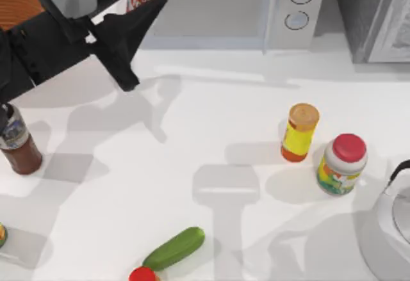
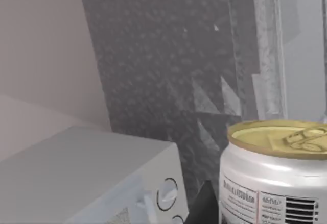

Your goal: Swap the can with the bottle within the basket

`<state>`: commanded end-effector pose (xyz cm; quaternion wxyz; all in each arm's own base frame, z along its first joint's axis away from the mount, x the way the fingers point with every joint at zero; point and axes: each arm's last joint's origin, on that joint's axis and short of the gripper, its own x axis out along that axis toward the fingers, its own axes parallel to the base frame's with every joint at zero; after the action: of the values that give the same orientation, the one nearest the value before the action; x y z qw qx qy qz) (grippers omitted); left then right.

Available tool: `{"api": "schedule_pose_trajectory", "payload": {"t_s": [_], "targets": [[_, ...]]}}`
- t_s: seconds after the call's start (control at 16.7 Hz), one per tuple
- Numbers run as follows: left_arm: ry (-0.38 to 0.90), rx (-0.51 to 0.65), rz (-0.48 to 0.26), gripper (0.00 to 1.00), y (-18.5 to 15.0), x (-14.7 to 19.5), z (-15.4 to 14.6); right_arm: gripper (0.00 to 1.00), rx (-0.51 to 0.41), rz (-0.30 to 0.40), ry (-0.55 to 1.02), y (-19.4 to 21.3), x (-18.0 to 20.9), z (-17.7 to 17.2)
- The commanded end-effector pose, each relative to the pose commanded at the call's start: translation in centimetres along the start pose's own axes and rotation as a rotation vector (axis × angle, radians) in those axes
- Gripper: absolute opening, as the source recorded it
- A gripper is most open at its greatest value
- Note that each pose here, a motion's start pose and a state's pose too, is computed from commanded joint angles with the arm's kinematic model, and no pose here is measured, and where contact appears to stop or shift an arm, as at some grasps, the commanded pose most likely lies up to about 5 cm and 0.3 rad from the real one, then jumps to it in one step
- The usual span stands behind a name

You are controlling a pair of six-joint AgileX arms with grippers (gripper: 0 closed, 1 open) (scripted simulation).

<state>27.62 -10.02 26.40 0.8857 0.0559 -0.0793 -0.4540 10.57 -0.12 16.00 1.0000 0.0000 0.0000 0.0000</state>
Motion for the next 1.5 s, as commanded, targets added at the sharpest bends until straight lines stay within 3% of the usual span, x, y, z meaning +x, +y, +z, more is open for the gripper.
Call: {"api": "schedule_pose_trajectory", "payload": {"t_s": [0.3,0.6,1.14,1.5], "targets": [[-0.051,0.041,-0.147,0.0,1.5,4.2,-2.2,1.0,0.0,0.0,0.0,0.0,0.0,0.0],[-0.068,0.042,-0.289,0.0,2.2,7.8,-6.1,1.0,0.0,0.0,0.0,0.0,0.0,0.0],[-0.039,-0.044,-0.509,0.0,1.8,11.8,-16.5,1.0,0.0,0.0,0.0,0.0,0.0,0.0],[0.023,-0.169,-0.608,0.0,0.4,12.2,-24.6,1.0,0.0,0.0,0.0,0.0,0.0,0.0]]}}
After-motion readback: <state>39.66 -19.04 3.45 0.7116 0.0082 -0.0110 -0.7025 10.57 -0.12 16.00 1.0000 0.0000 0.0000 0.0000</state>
